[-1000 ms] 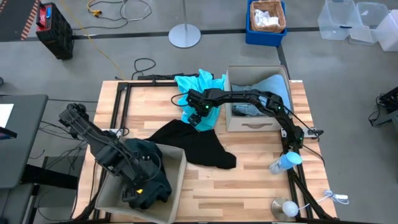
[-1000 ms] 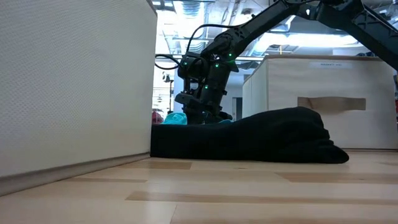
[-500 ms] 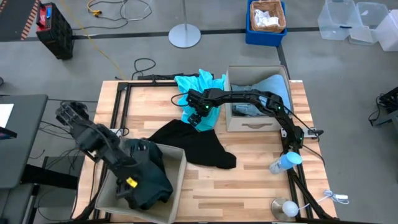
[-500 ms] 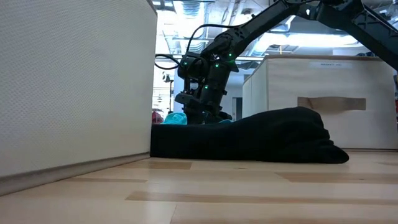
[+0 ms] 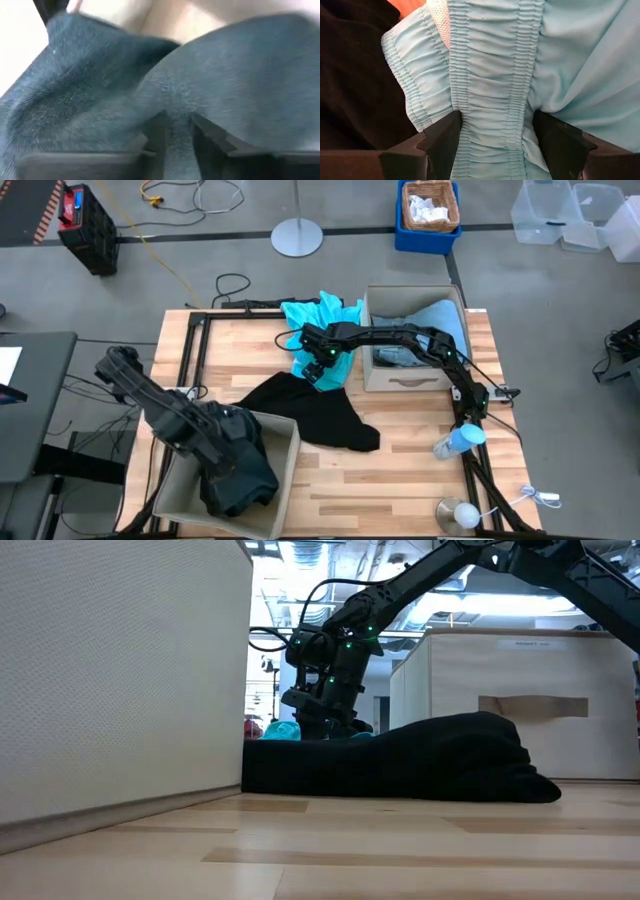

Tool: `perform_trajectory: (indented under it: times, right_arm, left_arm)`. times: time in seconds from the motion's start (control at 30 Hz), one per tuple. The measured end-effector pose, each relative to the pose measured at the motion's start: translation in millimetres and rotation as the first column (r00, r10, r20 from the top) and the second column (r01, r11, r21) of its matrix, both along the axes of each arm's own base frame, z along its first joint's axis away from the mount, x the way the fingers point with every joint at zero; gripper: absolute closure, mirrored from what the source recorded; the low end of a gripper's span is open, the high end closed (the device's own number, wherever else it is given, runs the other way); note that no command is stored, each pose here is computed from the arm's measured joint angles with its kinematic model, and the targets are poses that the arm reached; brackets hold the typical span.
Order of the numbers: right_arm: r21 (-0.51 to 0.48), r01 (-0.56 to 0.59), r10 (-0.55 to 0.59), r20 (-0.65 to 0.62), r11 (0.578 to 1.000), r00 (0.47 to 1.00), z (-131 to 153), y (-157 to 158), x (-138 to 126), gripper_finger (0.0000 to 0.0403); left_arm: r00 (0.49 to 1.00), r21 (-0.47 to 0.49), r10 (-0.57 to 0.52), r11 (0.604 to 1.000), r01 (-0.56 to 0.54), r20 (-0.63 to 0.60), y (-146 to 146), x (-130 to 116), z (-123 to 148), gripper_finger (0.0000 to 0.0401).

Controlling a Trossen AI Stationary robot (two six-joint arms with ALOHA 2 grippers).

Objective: Sort clothes
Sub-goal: Put the dark blue pants into the bottom laundry bin

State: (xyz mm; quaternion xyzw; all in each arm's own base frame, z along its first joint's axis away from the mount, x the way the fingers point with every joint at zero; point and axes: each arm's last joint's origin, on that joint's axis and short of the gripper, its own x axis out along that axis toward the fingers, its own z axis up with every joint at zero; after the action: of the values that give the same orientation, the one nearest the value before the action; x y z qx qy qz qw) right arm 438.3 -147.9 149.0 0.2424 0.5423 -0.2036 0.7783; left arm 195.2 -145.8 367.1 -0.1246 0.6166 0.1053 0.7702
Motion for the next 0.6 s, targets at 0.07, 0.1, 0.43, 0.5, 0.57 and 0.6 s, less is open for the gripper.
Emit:
perform_trajectory:
  times: [0.07,0.1,0.43,0.5,0.57,0.6]
  right_arm:
    - [0.000,0.000,0.000,0.000,1.000,1.000,0,0,0,0.0127]
    - [0.000,0.000,0.000,0.000,1.000,1.000,0,0,0,0.0127]
    - [0.000,0.000,0.000,-0.002,1.000,1.000,0,0,0,0.0127]
    - [0.001,0.000,0.000,-0.003,1.000,1.000,0,0,0,0.0127]
    - [0.002,0.000,0.000,-0.006,1.000,1.000,0,0,-1,0.0127]
    - [0.002,0.000,0.000,-0.007,1.000,1.000,0,0,-1,0.0127]
  left_arm:
    - [0.999,0.021,0.005,1.000,-0.004,-0.032,0,0,-12,0.0356]
    - [0.999,0.028,0.005,1.000,-0.004,-0.041,-1,1,-18,0.0369]
    - [0.997,-0.113,-0.029,0.993,0.021,-0.067,-15,13,-78,0.0400]
    - [0.996,-0.148,-0.018,0.989,0.005,-0.090,-16,13,-89,0.0400]
    - [0.993,-0.189,-0.026,0.982,0.003,-0.116,-18,12,-99,0.0400]
    - [0.992,-0.206,-0.031,0.979,0.006,-0.119,-19,12,-104,0.0400]
